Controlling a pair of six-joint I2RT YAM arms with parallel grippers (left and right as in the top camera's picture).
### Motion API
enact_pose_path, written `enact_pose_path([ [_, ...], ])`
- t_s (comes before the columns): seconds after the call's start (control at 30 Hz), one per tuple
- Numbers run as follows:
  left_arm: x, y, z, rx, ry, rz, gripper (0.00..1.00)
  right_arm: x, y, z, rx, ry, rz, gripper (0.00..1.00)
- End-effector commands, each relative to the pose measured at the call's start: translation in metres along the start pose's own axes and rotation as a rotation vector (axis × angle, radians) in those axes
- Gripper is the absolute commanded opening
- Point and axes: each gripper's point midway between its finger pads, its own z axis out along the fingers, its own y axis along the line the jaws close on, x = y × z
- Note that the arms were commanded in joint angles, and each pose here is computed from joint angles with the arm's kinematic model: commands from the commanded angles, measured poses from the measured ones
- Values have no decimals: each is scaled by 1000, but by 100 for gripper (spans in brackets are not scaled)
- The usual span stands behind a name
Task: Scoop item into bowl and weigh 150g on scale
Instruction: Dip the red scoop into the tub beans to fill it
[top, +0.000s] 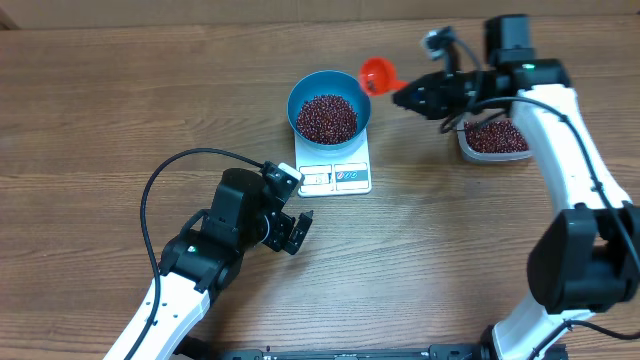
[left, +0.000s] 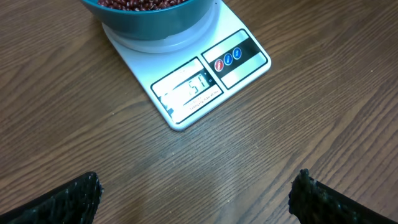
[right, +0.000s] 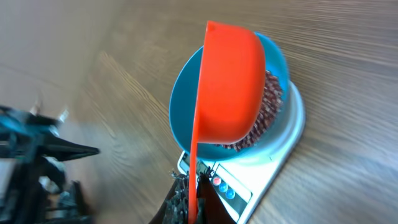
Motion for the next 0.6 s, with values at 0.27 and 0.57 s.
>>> enact_pose_path([
  [0.27,2,2,1,-8,7,-13,100,-3,-34,-152,227,-224,119,4],
  [0.57,2,2,1,-8,7,-13,100,55,-107,-189,709,-29,308,4],
])
